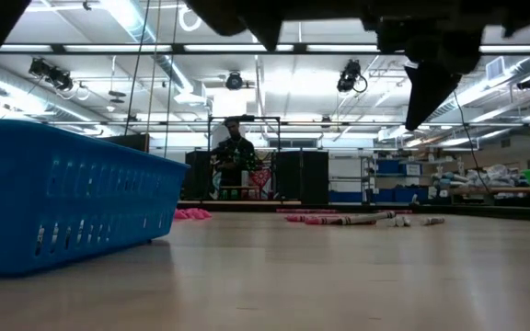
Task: Sort crayons
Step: Put the red crayon into the right blue bin, then put the white crayon into the left blue bin
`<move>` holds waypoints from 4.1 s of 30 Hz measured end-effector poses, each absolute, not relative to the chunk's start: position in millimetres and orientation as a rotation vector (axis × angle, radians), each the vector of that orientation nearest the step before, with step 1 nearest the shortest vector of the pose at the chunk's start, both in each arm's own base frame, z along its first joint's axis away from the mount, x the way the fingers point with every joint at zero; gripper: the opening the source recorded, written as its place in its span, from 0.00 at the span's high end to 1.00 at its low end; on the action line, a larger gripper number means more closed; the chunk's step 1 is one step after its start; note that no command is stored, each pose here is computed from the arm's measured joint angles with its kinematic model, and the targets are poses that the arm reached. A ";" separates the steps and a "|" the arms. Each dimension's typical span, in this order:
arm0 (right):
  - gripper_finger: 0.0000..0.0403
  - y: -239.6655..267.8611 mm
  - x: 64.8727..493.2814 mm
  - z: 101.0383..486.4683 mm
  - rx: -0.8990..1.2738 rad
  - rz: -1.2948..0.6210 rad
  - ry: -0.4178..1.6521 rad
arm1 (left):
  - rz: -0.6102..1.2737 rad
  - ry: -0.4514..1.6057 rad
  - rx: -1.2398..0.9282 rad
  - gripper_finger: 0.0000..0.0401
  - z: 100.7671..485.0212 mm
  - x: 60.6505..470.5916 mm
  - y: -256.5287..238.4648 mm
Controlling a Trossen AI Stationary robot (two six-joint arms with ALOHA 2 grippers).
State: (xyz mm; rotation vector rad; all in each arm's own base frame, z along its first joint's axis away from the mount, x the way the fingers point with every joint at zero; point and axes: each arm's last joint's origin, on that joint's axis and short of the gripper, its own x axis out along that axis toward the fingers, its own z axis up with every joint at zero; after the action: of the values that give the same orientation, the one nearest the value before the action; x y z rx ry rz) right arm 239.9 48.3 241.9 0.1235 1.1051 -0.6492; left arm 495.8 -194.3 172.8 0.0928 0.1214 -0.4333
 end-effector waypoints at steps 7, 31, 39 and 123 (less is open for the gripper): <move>0.63 49.0 242.5 242.5 0.137 -0.640 1.081 | -0.436 0.136 0.121 0.84 157.2 503.3 -195.8; 0.63 50.9 244.3 242.7 0.147 -0.607 1.077 | -0.473 0.445 0.342 0.65 191.0 479.7 -181.4; 0.63 56.8 243.2 242.4 0.120 -0.568 1.089 | -0.440 0.594 0.446 0.73 179.5 468.9 -185.0; 0.63 -29.5 243.7 147.2 -0.061 -0.144 1.560 | 0.000 0.296 0.283 0.51 240.1 239.2 -27.4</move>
State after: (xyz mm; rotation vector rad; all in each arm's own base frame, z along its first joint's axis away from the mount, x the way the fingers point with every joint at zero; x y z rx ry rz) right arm 243.7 -29.5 147.2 -0.0614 1.5603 -0.1437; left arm 239.2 -27.4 240.1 0.2830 0.2963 -0.0001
